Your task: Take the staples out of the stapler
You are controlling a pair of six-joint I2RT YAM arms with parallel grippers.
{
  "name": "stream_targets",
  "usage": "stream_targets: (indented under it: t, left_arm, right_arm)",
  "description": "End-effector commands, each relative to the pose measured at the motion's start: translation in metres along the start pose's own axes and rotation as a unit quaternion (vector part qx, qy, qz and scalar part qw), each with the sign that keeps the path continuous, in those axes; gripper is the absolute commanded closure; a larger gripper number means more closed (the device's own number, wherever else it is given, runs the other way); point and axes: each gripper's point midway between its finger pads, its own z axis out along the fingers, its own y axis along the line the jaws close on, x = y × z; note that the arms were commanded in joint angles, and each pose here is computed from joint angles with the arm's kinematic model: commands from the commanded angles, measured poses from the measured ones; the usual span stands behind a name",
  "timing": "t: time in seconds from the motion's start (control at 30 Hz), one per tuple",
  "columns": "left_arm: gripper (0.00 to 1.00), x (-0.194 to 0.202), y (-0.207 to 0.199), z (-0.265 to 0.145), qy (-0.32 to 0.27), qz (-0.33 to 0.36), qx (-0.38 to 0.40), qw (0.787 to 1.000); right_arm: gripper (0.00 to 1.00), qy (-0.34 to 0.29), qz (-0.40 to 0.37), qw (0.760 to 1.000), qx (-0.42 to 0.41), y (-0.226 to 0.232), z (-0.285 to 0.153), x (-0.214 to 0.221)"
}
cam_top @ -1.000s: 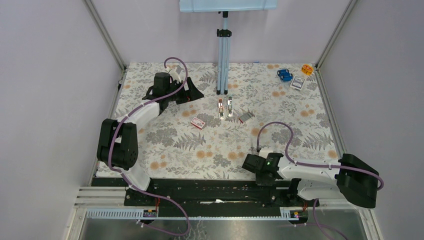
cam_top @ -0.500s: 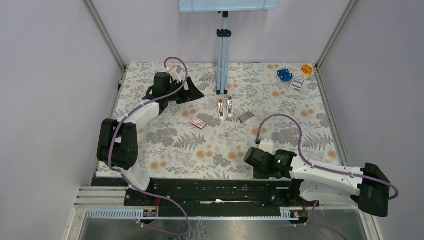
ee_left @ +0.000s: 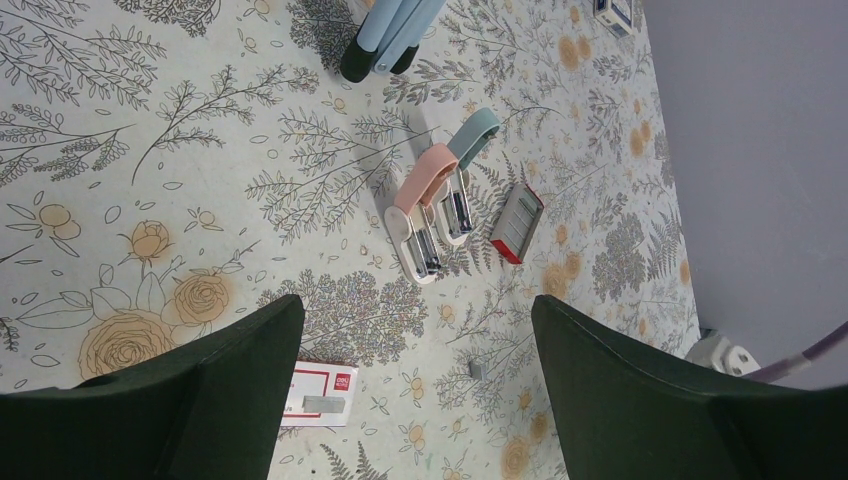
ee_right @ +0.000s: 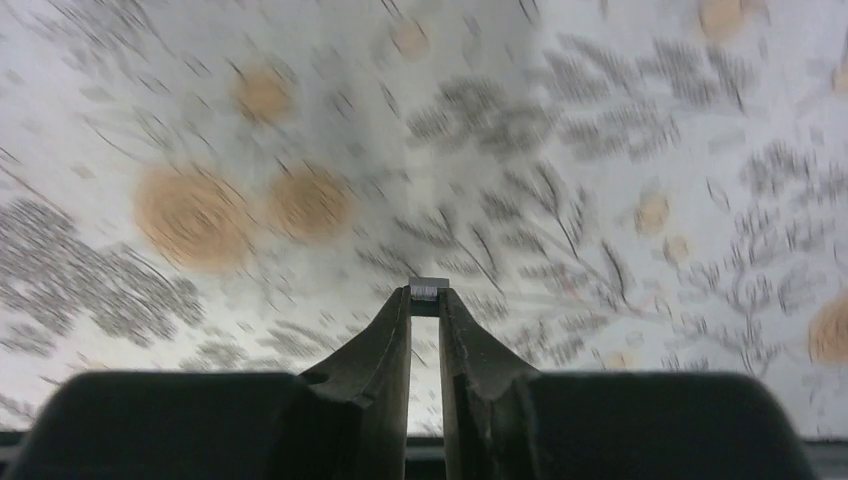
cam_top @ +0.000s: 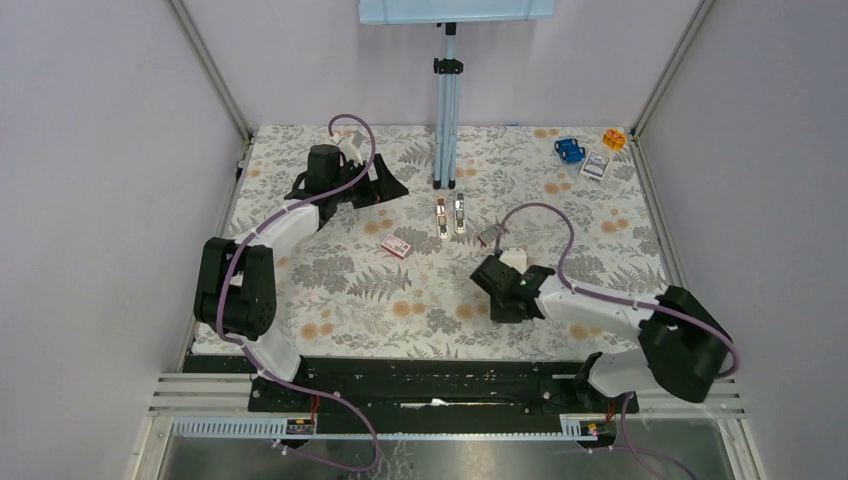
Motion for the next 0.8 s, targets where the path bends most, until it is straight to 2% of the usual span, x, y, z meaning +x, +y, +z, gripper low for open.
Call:
stream_targets:
  t: [0.0,0.1,0.23,0.33,0.53,0.67,0.77]
  left_arm:
    - [0.12,-0.022,-0.020,-0.011,-0.035,0.028,0.027,0.999]
    - [0.12,-0.023,-0.020,-0.012,-0.036,0.030,0.027,0.999]
    - [0.12,-0.024,-0.023,-0.013,-0.037,0.033,0.028,0.998]
    - [0.12,-0.024,-0.024,-0.014,-0.038,0.033,0.030,0.998]
    - [0.12,-0.026,-0.026,-0.016,-0.040,0.036,0.031,0.998]
    - [0.12,-0.026,-0.027,-0.016,-0.038,0.036,0.032,0.998]
    - [0.12,-0.026,-0.028,-0.016,-0.038,0.037,0.034,0.998]
  right_arm:
    - [0.79,-0.066,-0.031,0.995,-0.061,0.045,0.002,-0.064]
    - [0.75,-0.071,-0.032,0.992,-0.095,0.061,0.003,-0.080]
    - [0.52,-0.084,-0.006,0.991,-0.105,0.054,0.000,-0.096]
    - [0.42,-0.095,0.021,0.990,-0.098,0.039,-0.002,-0.107]
    - [0.42,-0.089,0.008,0.990,-0.105,0.037,-0.003,-0.110]
    - [0.41,-0.070,-0.052,0.982,-0.168,0.063,-0.006,-0.110]
    - [0.41,-0.047,-0.079,0.980,-0.177,0.073,-0.005,-0.112]
